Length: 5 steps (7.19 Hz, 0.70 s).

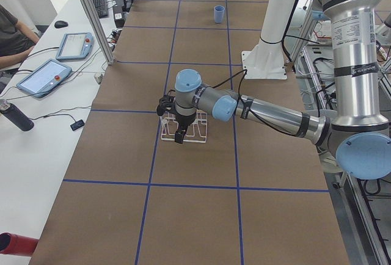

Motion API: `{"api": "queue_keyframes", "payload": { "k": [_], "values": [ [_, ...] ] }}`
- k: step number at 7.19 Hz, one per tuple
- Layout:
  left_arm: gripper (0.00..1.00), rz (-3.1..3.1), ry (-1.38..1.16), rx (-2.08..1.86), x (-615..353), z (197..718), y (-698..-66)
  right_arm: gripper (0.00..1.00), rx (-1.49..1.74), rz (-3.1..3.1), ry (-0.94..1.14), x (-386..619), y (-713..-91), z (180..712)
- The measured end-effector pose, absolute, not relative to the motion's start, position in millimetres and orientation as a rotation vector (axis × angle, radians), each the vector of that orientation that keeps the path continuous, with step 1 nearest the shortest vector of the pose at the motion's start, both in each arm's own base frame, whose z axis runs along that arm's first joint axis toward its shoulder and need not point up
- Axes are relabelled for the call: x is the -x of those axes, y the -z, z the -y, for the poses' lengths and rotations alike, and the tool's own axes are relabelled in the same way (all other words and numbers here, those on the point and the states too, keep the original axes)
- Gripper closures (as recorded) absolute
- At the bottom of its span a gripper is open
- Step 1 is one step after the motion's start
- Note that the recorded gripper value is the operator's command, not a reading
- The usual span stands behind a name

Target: Hang cup on cup holder

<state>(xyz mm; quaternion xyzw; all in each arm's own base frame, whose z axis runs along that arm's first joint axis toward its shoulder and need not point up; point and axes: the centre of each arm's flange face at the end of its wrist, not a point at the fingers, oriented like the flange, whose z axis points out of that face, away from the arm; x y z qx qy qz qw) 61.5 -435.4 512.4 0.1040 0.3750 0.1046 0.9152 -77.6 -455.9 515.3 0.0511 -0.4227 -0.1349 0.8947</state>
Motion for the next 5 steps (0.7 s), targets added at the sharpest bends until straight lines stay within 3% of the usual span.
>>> {"api": "queue_keyframes", "payload": {
  "k": [5],
  "values": [
    [0.02, -0.773, -0.217, -0.220, -61.3, 435.9, -510.4, 0.00, -0.117, 0.896, 0.321, 120.4, -485.3, 411.0]
  ]
}}
